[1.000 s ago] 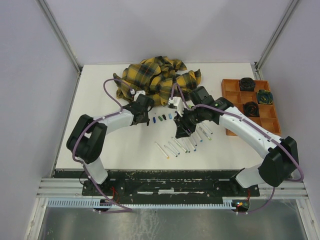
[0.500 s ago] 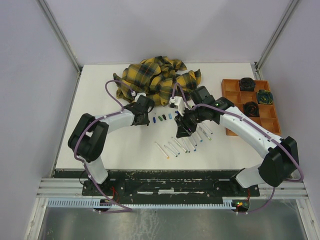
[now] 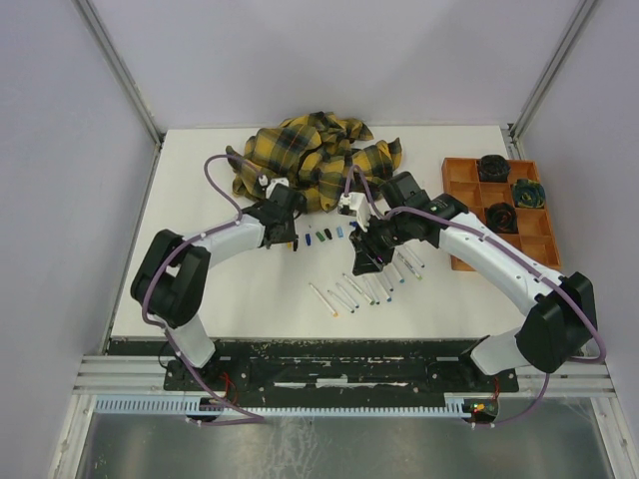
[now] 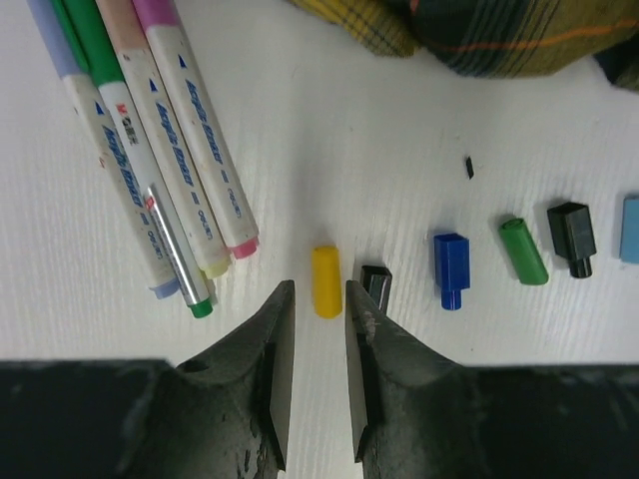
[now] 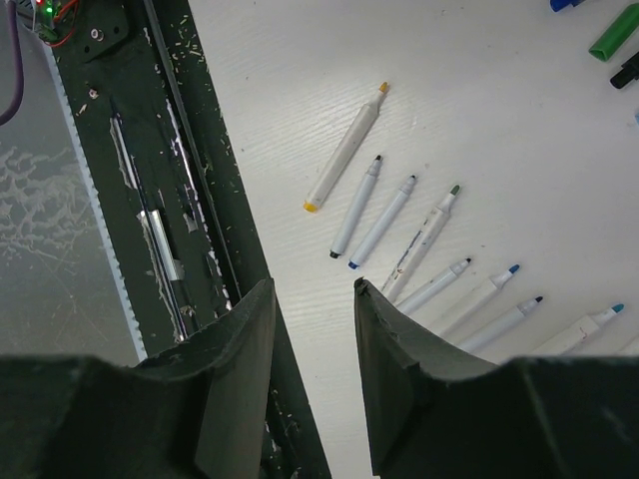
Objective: Open the pen caps
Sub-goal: Place the pen cap at the center of the board.
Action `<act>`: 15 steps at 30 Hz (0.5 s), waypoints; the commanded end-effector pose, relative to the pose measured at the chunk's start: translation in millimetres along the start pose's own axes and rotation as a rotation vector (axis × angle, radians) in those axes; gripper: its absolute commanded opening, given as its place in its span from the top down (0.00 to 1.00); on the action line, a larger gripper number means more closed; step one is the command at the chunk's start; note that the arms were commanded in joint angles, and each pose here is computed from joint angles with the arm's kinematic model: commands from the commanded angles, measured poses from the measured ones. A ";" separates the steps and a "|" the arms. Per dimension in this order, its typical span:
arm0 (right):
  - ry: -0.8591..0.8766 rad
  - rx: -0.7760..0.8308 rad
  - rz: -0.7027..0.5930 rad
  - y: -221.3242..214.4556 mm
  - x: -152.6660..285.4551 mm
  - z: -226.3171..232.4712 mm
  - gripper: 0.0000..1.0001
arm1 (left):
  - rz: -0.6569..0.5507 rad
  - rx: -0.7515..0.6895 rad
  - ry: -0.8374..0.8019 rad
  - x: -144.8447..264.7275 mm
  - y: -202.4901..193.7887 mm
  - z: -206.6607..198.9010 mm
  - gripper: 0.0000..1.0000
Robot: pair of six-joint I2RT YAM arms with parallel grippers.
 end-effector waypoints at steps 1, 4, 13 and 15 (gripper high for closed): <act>0.020 0.041 -0.066 6.5 9.8 6.6 0.55 | -0.119 0.031 0.021 12.8 37.0 13.3 0.68; 0.020 0.042 -0.067 6.5 9.7 6.4 0.55 | -0.131 0.062 0.029 9.8 45.1 20.4 0.68; 0.017 0.040 -0.068 6.2 10.3 5.2 0.55 | -0.103 0.102 0.068 -8.0 58.9 33.1 0.68; 0.017 0.040 -0.070 6.4 10.6 5.1 0.55 | -0.085 0.101 0.076 -12.8 58.6 33.9 0.68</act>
Point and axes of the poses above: each gripper's point midway between its finger pads, its own x axis back along the fingers, its own z axis along the line the jaws close on, y = z × x, the point moved 10 cm from there along x, back along the fingers, and after that the axes turned 13 degrees about -x, right-handed, at the moved point
